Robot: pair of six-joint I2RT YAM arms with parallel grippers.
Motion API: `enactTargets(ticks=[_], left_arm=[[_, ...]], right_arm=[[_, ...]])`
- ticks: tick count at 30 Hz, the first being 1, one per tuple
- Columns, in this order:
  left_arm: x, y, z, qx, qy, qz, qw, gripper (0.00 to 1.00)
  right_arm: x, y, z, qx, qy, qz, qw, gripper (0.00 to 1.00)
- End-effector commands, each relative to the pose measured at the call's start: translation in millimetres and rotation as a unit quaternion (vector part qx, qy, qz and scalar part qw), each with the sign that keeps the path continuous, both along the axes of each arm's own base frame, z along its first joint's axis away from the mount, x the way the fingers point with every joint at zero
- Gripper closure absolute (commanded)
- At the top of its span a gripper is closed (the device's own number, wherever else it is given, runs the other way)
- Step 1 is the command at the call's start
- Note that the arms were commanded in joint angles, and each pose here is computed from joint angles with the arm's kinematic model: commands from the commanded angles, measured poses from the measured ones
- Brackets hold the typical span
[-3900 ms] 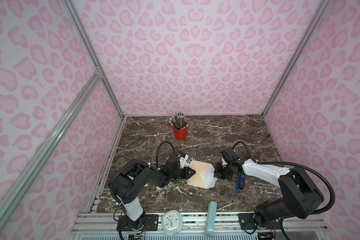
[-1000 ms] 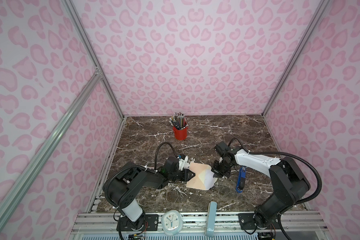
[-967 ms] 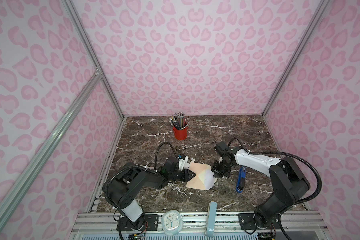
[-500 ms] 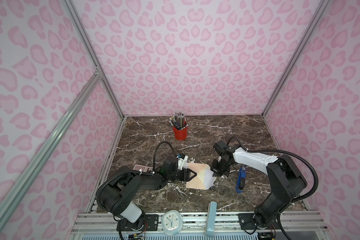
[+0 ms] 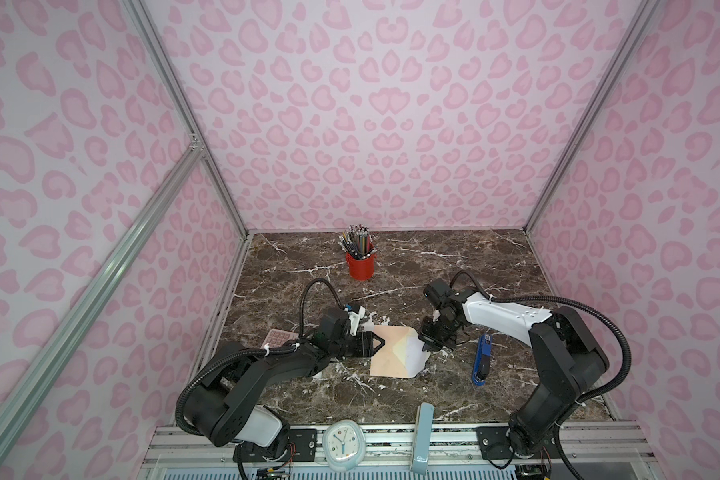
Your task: Place the letter into the envelope and seal it
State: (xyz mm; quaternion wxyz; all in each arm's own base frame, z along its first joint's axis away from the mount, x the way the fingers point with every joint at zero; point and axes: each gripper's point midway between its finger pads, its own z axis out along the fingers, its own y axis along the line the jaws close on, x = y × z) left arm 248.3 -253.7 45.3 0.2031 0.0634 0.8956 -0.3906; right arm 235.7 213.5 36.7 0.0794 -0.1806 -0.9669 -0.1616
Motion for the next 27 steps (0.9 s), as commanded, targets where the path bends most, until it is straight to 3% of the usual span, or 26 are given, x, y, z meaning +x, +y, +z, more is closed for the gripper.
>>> enactTargets(ticks=[1,27], left_arm=[[1,3,-8,0.014,0.012,-0.001,1.000,0.35],[-2,-14,-21,-0.029,0.040,-0.026,0.998,0.41]], right_arm=[[-2,0,-2,-0.001,0.004,0.008,1.000,1.00],[8,12,0,0.021,-0.017,0.014,1.000,1.00]])
